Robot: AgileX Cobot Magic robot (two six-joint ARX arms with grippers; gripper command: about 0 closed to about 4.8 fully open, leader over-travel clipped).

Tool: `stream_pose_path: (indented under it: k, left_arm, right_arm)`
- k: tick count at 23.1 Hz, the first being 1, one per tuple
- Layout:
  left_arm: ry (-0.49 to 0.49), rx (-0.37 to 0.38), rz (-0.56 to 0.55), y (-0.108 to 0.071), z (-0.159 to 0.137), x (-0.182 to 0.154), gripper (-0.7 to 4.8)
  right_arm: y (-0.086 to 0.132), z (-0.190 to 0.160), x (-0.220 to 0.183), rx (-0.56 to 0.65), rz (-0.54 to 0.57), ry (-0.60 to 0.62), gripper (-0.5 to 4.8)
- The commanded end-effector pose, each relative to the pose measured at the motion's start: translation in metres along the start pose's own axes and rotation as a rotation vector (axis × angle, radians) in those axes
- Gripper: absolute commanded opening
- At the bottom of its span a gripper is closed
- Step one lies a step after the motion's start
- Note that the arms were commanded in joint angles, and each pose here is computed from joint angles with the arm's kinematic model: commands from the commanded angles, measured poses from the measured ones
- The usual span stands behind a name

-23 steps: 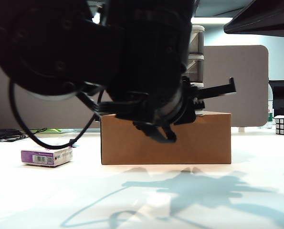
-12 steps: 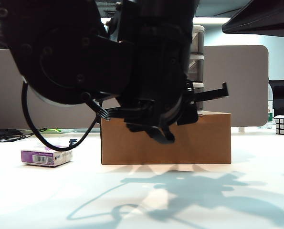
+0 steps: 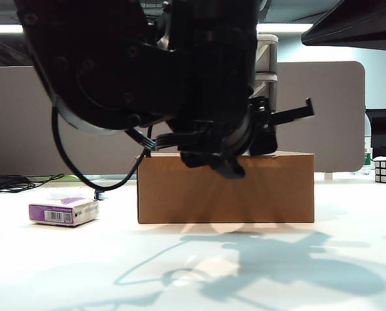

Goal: Open the third layer of the drawer on the table, pick up a pack of napkins on the table and put it in, and finally close the drawer.

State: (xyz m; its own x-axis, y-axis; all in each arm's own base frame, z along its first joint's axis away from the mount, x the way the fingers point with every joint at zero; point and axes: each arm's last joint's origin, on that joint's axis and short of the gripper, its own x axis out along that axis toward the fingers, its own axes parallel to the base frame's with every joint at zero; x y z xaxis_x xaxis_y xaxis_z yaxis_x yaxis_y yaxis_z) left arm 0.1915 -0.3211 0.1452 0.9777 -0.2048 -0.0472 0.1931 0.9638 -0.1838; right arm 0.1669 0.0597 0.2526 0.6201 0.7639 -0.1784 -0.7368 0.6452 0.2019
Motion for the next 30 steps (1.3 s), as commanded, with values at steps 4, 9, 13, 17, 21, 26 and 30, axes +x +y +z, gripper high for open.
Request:
stream_pose_path:
  k: [4, 9, 13, 17, 21, 26, 30]
  left_arm:
    - [-0.008, -0.003, -0.005, -0.0003, 0.0026, 0.0018, 1.53]
    - [-0.015, 0.041, 0.012, -0.0009, 0.0037, 0.0027, 1.53]
    - [-0.022, 0.051, 0.014, -0.0016, 0.0051, 0.0031, 1.53]
    - [-0.035, 0.053, 0.056, -0.0006, 0.0060, 0.0028, 1.53]
    - [-0.039, 0.059, 0.056, -0.0007, 0.0066, 0.0028, 1.53]
    - [-0.068, 0.063, 0.054, -0.0015, 0.0107, 0.0025, 1.52]
    - [-0.069, 0.062, 0.055, -0.0013, 0.0109, 0.0028, 1.52]
  right_arm:
    - [0.0005, 0.0027, 0.0000, -0.010, 0.003, -0.014, -0.05]
    - [0.0005, 0.0026, 0.0000, -0.009, 0.003, -0.013, -0.05]
    - [0.0005, 0.0026, 0.0000, -0.009, 0.003, -0.013, -0.05]
    - [0.0005, 0.0026, 0.0000, -0.008, 0.004, -0.013, -0.05]
    - [0.0005, 0.0026, 0.0000, -0.006, 0.004, -0.013, -0.05]
    - [0.0005, 0.0025, 0.0000, -0.006, 0.003, -0.012, -0.05]
    - [0.0005, 0.0026, 0.0000, -0.006, 0.003, -0.013, -0.05]
